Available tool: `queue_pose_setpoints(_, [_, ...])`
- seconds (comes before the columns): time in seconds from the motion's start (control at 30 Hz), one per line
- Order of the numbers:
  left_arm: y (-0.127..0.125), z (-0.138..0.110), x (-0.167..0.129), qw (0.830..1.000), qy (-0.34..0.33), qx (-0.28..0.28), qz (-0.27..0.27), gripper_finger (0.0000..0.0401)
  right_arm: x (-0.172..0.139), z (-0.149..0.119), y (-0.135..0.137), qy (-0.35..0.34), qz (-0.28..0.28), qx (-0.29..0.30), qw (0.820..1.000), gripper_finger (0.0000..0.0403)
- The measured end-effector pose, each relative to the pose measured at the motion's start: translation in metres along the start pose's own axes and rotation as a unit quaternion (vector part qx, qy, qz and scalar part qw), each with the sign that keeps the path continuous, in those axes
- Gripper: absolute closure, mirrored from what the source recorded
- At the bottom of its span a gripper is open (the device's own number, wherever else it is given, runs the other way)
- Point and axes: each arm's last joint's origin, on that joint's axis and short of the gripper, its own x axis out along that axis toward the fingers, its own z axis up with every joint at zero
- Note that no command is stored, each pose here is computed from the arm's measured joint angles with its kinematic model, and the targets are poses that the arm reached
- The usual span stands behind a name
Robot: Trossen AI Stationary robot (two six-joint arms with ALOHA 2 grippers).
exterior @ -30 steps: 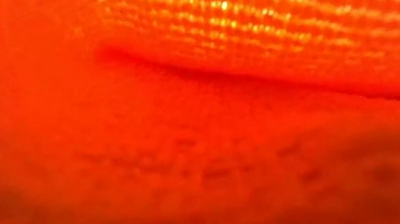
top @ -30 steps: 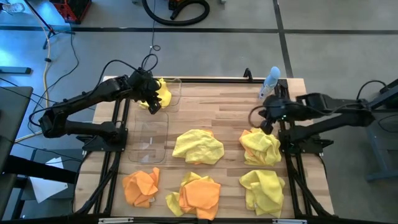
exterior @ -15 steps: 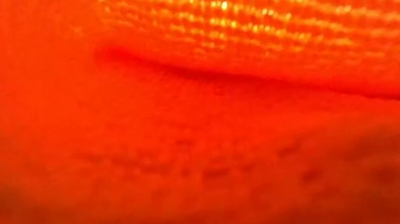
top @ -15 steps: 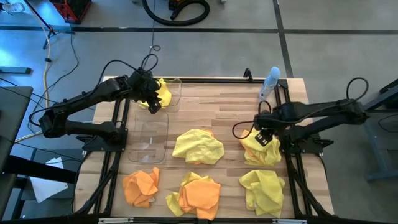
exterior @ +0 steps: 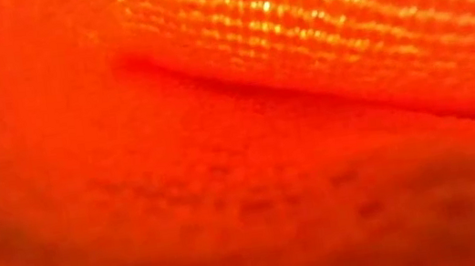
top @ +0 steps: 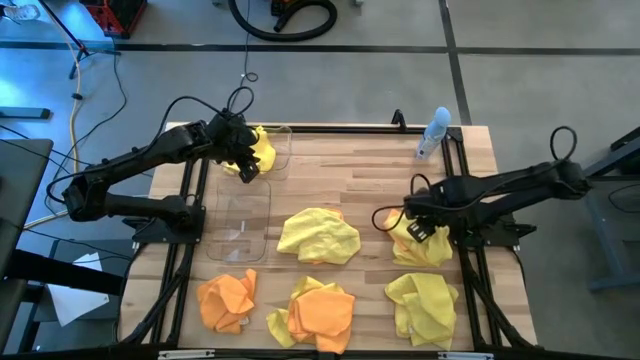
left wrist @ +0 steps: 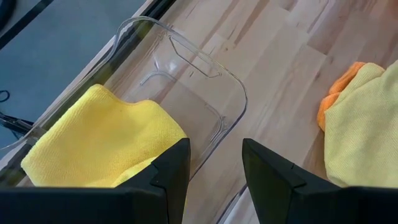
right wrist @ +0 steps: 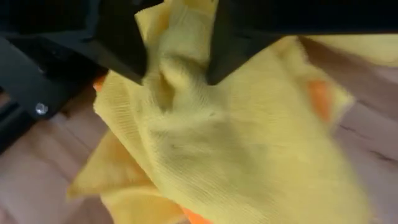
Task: Sort microfiber towel by color & place in baskets
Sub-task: Put the yellow microfiber towel into the top transparent bin
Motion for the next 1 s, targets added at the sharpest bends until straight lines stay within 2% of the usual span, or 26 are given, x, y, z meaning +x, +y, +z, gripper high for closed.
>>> queue_pose_setpoints(0.1, [0.0, 0.0, 0.0, 1.0, -0.002, 0.0, 0.0, 0.0268, -0.019, 0.001, 0.002, -0.009, 0.003, -0.001, 1.0, 0.0356])
queue_pose_setpoints(0.17, [0.0, 0.001, 0.0, 1.0, -0.005, 0.002, 0.0, 0.0268, -0.034, 0.003, 0.004, -0.028, 0.005, -0.002, 1.0, 0.039])
queue_pose_setpoints(0.3, [0.0, 0.006, 0.0, 0.999, -0.031, 0.024, 0.0, 0.0268, -0.074, 0.005, 0.003, -0.094, -0.004, 0.001, 0.996, 0.0381])
queue_pose_setpoints(0.4, [0.0, 0.015, -0.001, 0.996, -0.078, 0.045, 0.003, 0.0268, -0.109, 0.006, 0.001, -0.165, -0.005, -0.002, 0.986, 0.0396])
queue_pose_setpoints(0.53, [-0.001, 0.03, -0.005, 0.987, -0.155, 0.05, -0.006, 0.0268, -0.154, 0.01, -0.001, -0.293, 0.008, -0.017, 0.956, 0.0396])
queue_pose_setpoints(0.63, [-0.004, 0.039, -0.009, 0.972, -0.212, 0.081, -0.058, 0.0268, -0.178, 0.014, 0.001, -0.377, 0.007, -0.037, 0.925, 0.04])
queue_pose_setpoints(0.73, [-0.009, 0.049, -0.012, 0.947, -0.27, 0.119, -0.128, 0.0268, -0.192, 0.024, 0.009, -0.427, 0.015, -0.064, 0.902, 0.04])
queue_pose_setpoints(0.83, [-0.018, 0.057, -0.011, 0.928, -0.303, 0.127, -0.175, 0.0263, -0.194, 0.041, 0.022, -0.442, 0.021, -0.105, 0.891, 0.0401])
queue_pose_setpoints(1.0, [-0.043, 0.065, 0.005, 0.912, -0.31, 0.147, -0.224, 0.0241, -0.177, 0.079, 0.045, -0.414, 0.016, -0.151, 0.898, 0.0402])
